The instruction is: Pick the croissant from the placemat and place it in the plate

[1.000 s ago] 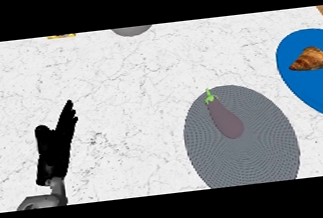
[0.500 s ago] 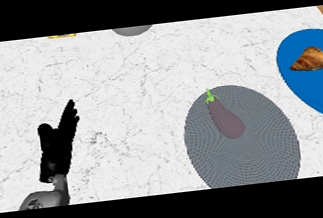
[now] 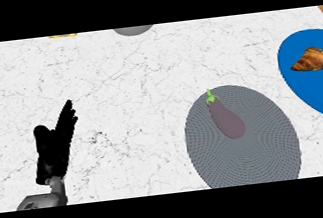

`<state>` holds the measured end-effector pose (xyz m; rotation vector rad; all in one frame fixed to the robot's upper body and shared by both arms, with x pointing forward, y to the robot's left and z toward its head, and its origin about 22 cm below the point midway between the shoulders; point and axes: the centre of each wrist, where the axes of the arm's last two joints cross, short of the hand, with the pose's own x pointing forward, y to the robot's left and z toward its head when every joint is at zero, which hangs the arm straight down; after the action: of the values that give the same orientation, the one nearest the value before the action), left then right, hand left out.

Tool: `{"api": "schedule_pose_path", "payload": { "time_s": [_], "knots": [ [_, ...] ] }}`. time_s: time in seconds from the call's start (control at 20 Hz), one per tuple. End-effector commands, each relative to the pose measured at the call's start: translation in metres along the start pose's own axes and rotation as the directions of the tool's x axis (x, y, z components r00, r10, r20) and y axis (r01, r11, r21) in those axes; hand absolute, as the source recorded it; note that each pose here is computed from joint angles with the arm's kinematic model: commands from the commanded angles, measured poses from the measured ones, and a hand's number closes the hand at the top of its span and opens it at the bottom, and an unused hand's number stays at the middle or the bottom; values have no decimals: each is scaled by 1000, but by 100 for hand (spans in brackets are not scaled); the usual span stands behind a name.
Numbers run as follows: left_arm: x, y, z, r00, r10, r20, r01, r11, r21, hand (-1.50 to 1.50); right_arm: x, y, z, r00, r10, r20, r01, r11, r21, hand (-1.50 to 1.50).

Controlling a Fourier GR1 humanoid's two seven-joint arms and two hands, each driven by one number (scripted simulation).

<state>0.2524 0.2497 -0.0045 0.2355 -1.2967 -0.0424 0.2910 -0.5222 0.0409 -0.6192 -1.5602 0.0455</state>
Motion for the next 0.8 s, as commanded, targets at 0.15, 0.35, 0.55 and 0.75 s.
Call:
{"api": "schedule_pose_path", "payload": {
  "time_s": [0.15, 0.35, 0.55, 0.75],
  "knots": [
    [11, 1, -6, 1000, 0, -9, 0, 1000, -24, 0, -12, -18, 15, 998, 45, -42, -46, 998, -32, -150],
    [5, -7, 5, 1000, 0, -3, 0, 1000, -2, 0, -21, -32, 29, 997, 64, -50, -66, 997, -42, -150],
    [-1, 1, -5, 1000, -1, 9, 2, 1000, -25, 0, -5, -42, 17, 996, 77, -54, -82, 993, -86, -150],
    [-5, -9, 1, 1000, -3, 0, 3, 1000, -8, 0, -25, -55, 42, 995, 71, -75, -78, 991, -106, -150]
  ]
}}
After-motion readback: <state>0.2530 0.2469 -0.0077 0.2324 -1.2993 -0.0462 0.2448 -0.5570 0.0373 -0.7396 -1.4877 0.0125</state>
